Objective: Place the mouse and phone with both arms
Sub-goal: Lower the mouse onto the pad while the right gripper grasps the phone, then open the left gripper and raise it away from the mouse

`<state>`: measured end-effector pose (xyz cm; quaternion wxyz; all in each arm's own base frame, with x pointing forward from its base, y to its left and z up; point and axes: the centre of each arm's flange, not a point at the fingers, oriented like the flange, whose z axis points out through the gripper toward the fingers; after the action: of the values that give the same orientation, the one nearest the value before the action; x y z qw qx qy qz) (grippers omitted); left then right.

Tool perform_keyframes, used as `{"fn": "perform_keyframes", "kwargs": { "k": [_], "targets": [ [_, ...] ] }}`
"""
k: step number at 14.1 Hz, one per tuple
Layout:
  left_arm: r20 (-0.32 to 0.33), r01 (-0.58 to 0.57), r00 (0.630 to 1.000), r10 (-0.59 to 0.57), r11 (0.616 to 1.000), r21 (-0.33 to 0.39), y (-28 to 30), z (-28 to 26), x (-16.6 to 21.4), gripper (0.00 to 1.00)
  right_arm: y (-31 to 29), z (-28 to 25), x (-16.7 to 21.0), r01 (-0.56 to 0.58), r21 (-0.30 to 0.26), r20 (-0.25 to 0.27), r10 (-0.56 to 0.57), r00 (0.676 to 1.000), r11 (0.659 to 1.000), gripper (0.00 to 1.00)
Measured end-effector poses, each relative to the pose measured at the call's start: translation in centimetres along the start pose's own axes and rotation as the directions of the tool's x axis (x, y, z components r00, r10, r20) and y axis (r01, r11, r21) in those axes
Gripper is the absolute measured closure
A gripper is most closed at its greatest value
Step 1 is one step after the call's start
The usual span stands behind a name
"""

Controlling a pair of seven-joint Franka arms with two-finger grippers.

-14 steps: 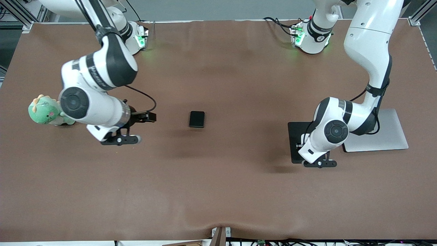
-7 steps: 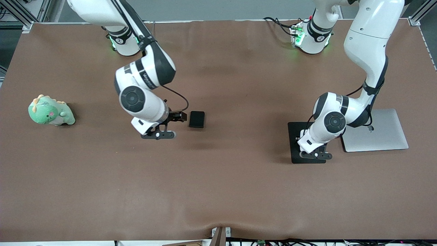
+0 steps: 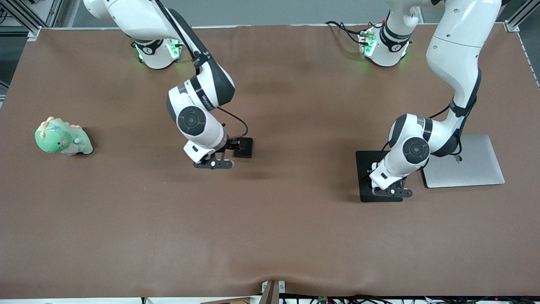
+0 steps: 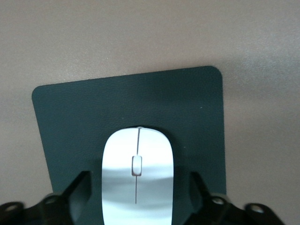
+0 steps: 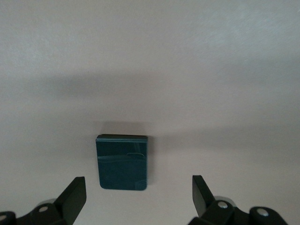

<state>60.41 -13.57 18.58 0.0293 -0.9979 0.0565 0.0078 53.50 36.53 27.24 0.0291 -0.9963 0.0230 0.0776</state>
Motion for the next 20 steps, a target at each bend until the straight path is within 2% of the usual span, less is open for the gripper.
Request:
{"fn": "perform_keyframes", "kwargs": {
  "k": [1,3,5,7,10,15,17,20],
  "targets": [
    [-0.005,0.001,1.0,-0.001,1.0,0.0,0.0,-0.3,0.1,0.0,-0.6,1.2,-0.3,-0.01,-0.004,-0.003,0.01,1.0,1.0,0.0],
    [-0.041,0.005,0.999,-0.005,1.0,-0.002,-0.3,-2.2,0.7,0.0,-1.7,3.4,-0.7,-0.024,-0.008,-0.012,0.024,1.0,1.0,0.0],
    [-0.114,0.025,0.993,-0.025,1.0,-0.002,-1.5,-6.6,1.8,0.0,-2.6,5.2,-1.2,-0.027,-0.013,-0.017,0.027,0.999,1.0,0.0],
    [-0.153,0.045,0.987,-0.043,0.999,0.009,-3.9,-11.9,2.3,0.0,-3.0,6.3,-1.4,-0.029,-0.018,-0.017,0.028,0.999,0.999,0.0],
    [-0.103,0.05,0.994,-0.045,0.998,0.044,-5.9,-19.5,2.3,0.0,-2.8,7.1,-1.3,-0.032,-0.013,-0.03,0.031,0.999,0.999,0.0],
    [0.011,0.037,0.999,-0.037,0.999,-0.008,-6.7,-30.1,1.9,0.0,-2.6,8.8,-2.1,-0.065,-0.01,-0.045,0.065,0.997,0.998,0.0],
    [0.042,0.005,0.999,-0.005,1.0,-0.004,-8.1,-33.7,0.4,0.0,-3.3,9.2,-2.6,-0.077,-0.004,-0.056,0.077,0.995,0.997,0.0],
    [0.049,-0.032,0.998,0.031,0.999,0.003,-10.1,-38.3,-2.5,0.0,-3.7,10.0,-2.9,-0.077,-0.008,-0.058,0.076,0.995,0.997,0.0]
  ]
}}
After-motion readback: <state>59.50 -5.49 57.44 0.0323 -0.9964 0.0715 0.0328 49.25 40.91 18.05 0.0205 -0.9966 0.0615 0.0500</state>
